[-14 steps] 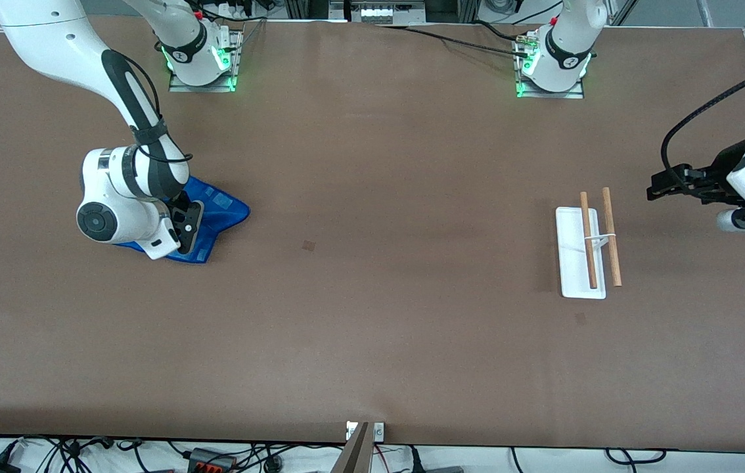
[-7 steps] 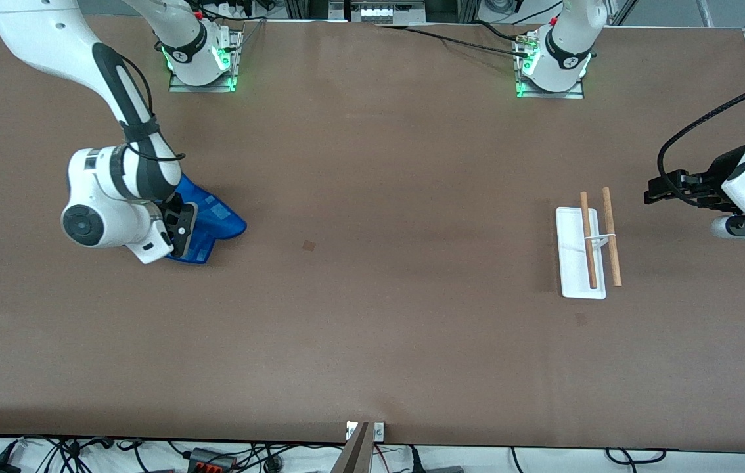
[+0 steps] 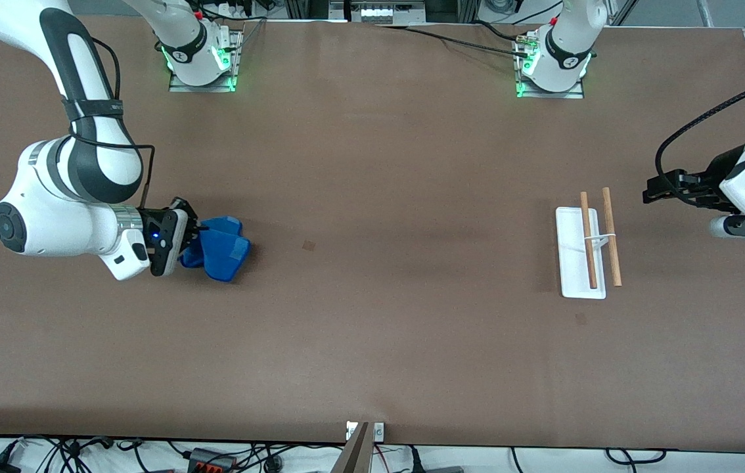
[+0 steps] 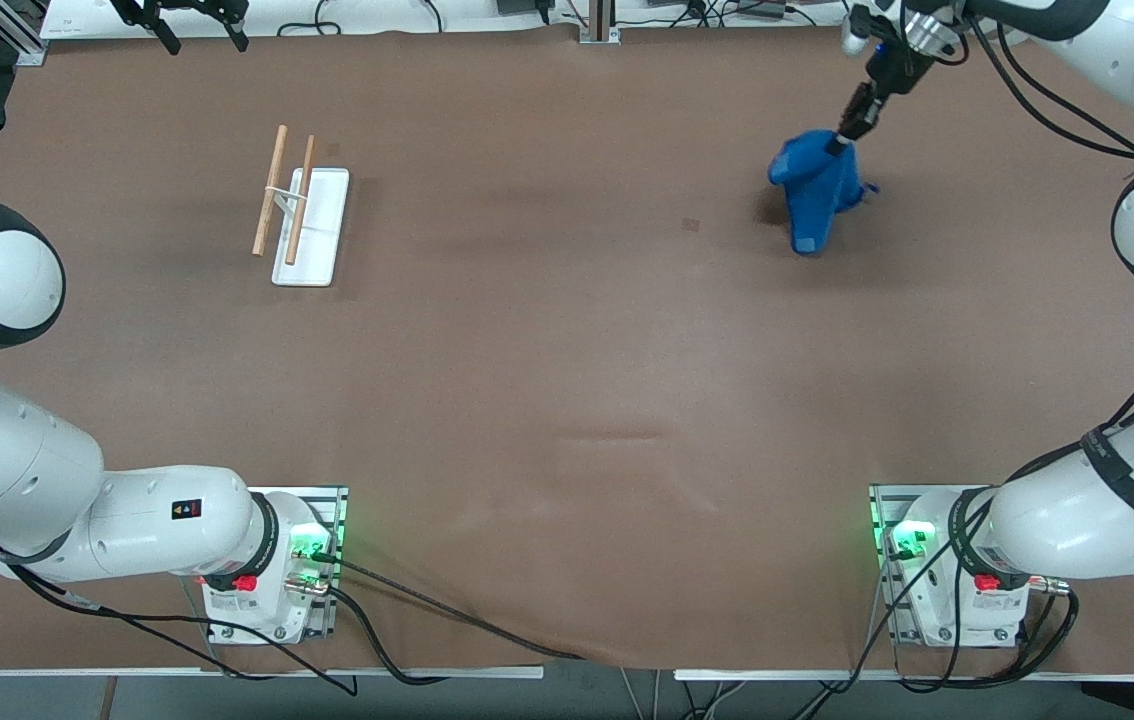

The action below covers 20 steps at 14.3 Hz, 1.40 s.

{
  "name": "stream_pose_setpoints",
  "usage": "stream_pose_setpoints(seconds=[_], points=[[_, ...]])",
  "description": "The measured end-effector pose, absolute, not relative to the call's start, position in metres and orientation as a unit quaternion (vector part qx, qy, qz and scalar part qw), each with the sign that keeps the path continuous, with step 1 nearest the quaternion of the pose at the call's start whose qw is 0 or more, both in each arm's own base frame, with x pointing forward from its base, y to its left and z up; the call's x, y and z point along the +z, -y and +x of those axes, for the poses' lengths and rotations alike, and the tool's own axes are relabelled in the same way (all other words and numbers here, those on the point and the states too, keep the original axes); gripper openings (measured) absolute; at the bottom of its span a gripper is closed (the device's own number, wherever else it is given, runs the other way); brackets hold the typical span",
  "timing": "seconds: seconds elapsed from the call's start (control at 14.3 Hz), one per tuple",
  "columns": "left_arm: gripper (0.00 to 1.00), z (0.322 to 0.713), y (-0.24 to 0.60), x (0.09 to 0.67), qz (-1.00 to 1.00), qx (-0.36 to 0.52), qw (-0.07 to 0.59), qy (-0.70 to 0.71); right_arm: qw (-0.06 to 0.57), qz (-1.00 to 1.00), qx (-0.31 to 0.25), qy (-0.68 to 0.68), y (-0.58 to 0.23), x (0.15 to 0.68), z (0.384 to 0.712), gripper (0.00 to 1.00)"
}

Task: Pass towel and hang on rack
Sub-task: 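Lift the towel with the right gripper while the left gripper approaches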

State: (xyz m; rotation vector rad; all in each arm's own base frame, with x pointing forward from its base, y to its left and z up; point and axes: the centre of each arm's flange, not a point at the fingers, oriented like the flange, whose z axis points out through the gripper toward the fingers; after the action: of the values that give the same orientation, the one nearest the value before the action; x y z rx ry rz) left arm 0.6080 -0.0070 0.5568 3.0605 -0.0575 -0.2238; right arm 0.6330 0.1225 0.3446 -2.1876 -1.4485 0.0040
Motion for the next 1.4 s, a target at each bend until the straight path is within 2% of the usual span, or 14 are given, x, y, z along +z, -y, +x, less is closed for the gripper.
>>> stream_pose_setpoints(seconds=[0.21, 0.49, 0.77, 0.91, 1.05, 1.26, 1.4], points=[[1.0, 0.609, 0.009, 0.551, 0.996, -0.081, 0.037, 0.02, 0.328, -0.797, -0.045, 0.505, -0.197, 0.361, 0.637, 0.02], [1.0, 0.61, 0.01, 0.533, 0.993, -0.109, 0.041, 0.022, 0.393, -0.803, -0.061, 0.444, -0.303, 0.384, 0.635, 0.02], [1.0, 0.623, 0.029, 0.504, 0.984, -0.124, 0.127, 0.036, 0.468, -0.794, -0.112, 0.371, -0.395, 0.408, 0.618, 0.02], [1.0, 0.642, 0.044, 0.485, 0.976, -0.084, 0.175, 0.1, 0.487, -0.792, -0.139, 0.341, -0.427, 0.413, 0.606, 0.02], [1.0, 0.657, 0.075, 0.466, 0.965, -0.043, 0.192, 0.172, 0.498, -0.792, -0.162, 0.314, -0.453, 0.417, 0.594, 0.02], [1.0, 0.666, 0.13, 0.436, 0.935, 0.042, 0.18, 0.302, 0.559, -0.774, -0.152, 0.255, -0.49, 0.411, 0.571, 0.02], [1.0, 0.663, 0.149, 0.407, 0.9, 0.094, 0.16, 0.394, 0.576, -0.768, -0.145, 0.239, -0.5, 0.408, 0.563, 0.02]])
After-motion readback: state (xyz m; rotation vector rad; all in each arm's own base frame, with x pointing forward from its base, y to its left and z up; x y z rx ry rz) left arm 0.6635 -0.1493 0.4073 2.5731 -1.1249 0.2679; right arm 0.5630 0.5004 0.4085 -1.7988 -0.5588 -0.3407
